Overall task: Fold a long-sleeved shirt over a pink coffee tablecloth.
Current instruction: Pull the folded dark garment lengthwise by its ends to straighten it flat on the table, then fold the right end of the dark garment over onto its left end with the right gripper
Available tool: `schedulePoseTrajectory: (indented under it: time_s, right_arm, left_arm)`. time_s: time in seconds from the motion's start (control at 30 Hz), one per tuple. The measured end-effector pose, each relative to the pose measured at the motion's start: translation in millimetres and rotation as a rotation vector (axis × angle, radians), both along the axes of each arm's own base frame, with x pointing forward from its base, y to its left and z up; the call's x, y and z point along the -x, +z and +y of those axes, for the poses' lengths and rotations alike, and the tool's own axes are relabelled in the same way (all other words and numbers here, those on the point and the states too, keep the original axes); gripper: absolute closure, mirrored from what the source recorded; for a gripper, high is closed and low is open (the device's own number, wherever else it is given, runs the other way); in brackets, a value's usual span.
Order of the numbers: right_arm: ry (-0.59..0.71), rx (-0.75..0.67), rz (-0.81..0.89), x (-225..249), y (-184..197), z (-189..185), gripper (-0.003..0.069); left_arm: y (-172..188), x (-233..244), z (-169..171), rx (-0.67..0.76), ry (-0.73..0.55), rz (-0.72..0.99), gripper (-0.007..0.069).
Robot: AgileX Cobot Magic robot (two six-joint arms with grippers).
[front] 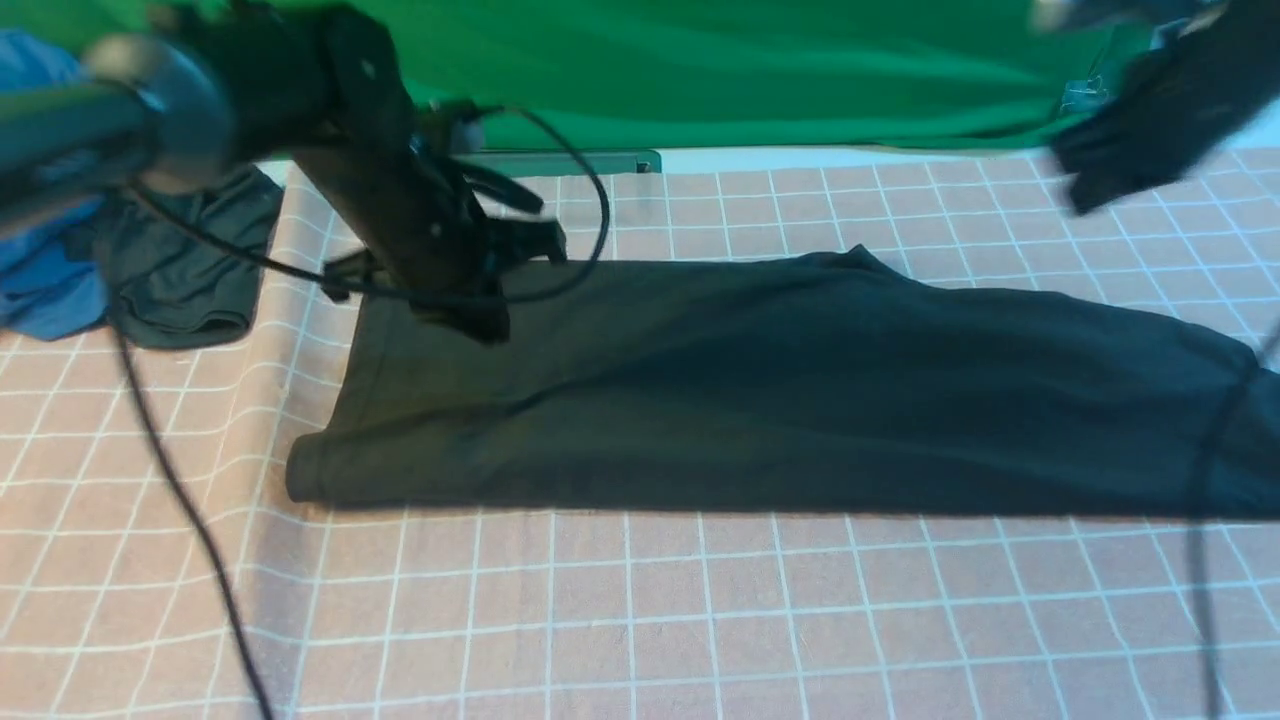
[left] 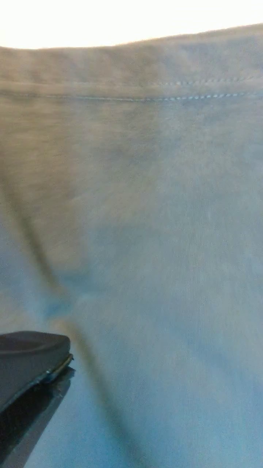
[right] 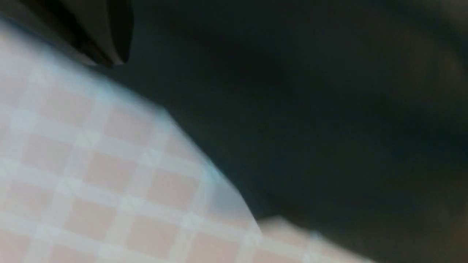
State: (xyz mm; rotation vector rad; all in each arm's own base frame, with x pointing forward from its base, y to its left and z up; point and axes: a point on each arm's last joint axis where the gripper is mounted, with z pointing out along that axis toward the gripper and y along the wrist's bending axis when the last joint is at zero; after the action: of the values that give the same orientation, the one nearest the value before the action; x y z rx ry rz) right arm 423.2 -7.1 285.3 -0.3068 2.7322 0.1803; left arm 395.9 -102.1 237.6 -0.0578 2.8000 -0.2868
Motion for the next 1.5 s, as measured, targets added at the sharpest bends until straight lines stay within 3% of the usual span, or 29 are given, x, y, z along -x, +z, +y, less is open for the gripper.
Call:
schedulePoseTrajectory:
  time_s: [0.07,0.27,0.37,0.47,0.5,0.57,0.67,0.73,1.07,1.5]
  right_arm:
    - [-0.063,0.001,0.063,12.9,0.7,-21.2,0.0620]
    - [-0.222,0.002,0.237,49.7,-32.6,-69.5,0.0617]
    - [-0.346,0.001,0.273,64.1,-57.1,-90.9,0.0560]
    - [-0.397,0.004,0.259,68.1,-69.0,-98.3,0.0430]
    - [-0.399,0.005,0.261,68.9,-70.6,-98.7,0.0419]
    - [-0.408,0.015,0.245,69.5,-75.3,-100.2,0.0279]
    - [-0.417,0.021,0.226,68.1,-76.0,-101.2,0.0142]
    - [-0.428,0.029,0.223,67.7,-76.9,-102.3,0.0095]
    - [-0.457,0.030,0.244,59.9,-97.6,-101.6,0.0065]
    - [-0.473,0.020,0.250,46.0,-130.9,-98.1,0.0079]
  left_arm:
    - [2.4,10.9,2.7,0.003,0.005,-0.015,0.0615]
    - [-38.3,38.4,8.8,0.018,0.042,0.000,0.0614]
    - [-67.5,47.6,11.8,0.003,0.055,0.038,0.0613]
    - [-75.0,50.0,12.6,-0.001,0.058,0.047,0.0613]
    - [-75.0,49.9,12.6,-0.001,0.058,0.045,0.0613]
    - [-76.6,50.7,12.9,0.003,0.071,0.045,0.0613]
    - [-72.7,51.7,13.1,0.009,0.084,0.030,0.0613]
    - [-66.7,54.7,14.2,0.005,0.078,0.017,0.0613]
    - [-2.9,86.1,21.0,0.035,0.063,-0.099,0.0613]
    - [-1.3,106.6,24.0,0.052,0.065,-0.075,0.0613]
